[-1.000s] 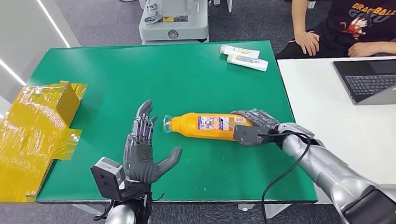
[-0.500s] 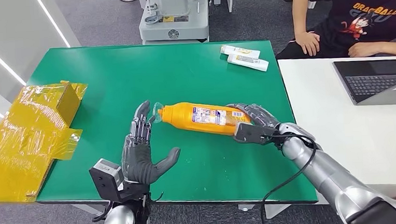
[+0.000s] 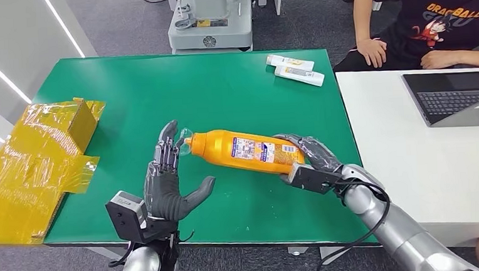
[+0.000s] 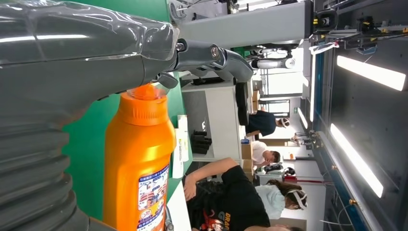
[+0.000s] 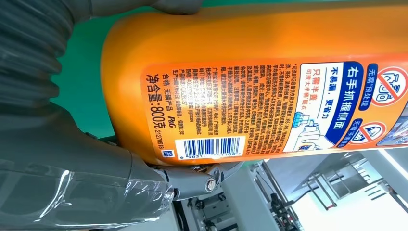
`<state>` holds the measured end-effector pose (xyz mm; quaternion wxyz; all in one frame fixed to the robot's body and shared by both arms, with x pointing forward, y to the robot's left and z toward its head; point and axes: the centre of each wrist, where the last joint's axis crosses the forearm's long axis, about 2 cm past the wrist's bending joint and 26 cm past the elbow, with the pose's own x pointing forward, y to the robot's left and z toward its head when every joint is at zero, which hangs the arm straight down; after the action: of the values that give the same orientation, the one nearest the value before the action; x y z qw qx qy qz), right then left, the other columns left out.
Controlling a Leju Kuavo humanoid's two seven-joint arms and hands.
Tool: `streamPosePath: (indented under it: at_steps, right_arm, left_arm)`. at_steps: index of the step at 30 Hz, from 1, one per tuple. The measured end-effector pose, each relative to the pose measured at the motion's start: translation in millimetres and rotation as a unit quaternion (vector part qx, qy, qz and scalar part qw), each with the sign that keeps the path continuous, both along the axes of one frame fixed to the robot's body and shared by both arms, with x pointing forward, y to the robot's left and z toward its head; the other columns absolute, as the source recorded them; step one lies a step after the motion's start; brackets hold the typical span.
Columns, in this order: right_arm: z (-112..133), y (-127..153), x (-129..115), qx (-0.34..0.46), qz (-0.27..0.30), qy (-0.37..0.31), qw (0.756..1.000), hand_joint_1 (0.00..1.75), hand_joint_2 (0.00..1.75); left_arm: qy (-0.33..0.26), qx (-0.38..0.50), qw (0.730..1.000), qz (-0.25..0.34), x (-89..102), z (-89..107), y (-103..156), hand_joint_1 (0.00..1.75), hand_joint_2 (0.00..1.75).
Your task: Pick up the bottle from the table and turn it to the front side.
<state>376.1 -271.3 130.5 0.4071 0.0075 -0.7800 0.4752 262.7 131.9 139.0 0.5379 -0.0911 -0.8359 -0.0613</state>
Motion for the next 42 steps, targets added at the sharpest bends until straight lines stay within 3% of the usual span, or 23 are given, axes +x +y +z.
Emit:
streamPosePath:
  at_steps: [13,20,25,42]
  right_arm:
    - [0,0,-3,0.010,-0.002,-0.009,1.000,1.75,1.75]
    - [-18,9,-38,0.047,-0.038,-0.036,0.998,1.75,1.75]
    - [-19,8,-48,0.048,-0.050,-0.040,0.997,1.75,1.75]
    - [-6,-34,-42,0.065,-0.161,-0.101,0.980,1.75,1.75]
  left_arm:
    - [-0.001,0.001,1.000,0.007,1.4,0.1,2,0.00,1.75]
    - [-0.034,0.007,0.992,0.117,26.0,7.5,42,0.00,1.75]
    - [-0.058,0.010,0.986,0.159,33.9,10.6,57,0.00,1.75]
    - [-0.063,0.012,0.984,0.166,37.1,13.3,61,0.00,1.75]
